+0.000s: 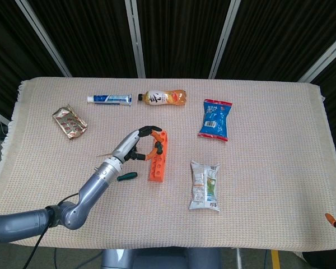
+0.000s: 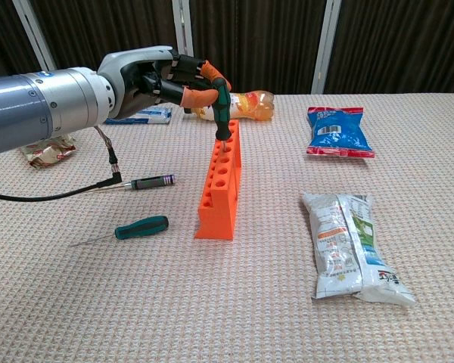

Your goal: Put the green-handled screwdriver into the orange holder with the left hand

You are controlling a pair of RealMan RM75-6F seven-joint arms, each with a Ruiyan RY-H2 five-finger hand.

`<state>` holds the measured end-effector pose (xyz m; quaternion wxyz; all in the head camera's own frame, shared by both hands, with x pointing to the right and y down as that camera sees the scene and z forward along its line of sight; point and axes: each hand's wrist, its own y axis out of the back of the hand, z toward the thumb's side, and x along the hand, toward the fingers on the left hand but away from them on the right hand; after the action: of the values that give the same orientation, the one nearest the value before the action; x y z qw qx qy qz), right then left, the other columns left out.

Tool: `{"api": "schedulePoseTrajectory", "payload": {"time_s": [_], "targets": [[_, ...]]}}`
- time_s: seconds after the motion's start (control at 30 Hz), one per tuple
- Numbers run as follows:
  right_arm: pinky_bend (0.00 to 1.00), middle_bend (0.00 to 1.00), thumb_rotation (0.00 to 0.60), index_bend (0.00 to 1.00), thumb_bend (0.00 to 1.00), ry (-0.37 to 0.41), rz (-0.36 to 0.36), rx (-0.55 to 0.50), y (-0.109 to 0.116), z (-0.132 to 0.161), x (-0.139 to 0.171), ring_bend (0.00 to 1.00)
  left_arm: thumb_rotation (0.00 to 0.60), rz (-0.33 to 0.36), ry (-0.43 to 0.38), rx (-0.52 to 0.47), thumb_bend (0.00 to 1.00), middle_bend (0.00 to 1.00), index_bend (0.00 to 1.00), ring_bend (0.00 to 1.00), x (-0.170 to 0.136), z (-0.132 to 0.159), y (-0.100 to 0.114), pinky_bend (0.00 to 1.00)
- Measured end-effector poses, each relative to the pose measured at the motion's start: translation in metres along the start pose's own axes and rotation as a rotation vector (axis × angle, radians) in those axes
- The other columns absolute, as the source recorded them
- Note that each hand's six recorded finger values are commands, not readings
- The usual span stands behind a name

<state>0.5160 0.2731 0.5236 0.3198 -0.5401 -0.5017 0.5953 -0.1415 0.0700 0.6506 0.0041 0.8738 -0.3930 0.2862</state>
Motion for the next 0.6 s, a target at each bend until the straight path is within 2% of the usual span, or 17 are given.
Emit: {"api": "schedulePoseTrajectory", "payload": {"time_s": [0.6], "targets": [[0.08,0.1,0.6,0.08,0.0,-0.007,0.004,-0.001,-0.001,-0.002,0.0,0.0,0.6,0.004,0.026,0.01,0.61,0.17,0.55,0.08,0.001,-0.014,-0.004,0.02]]}}
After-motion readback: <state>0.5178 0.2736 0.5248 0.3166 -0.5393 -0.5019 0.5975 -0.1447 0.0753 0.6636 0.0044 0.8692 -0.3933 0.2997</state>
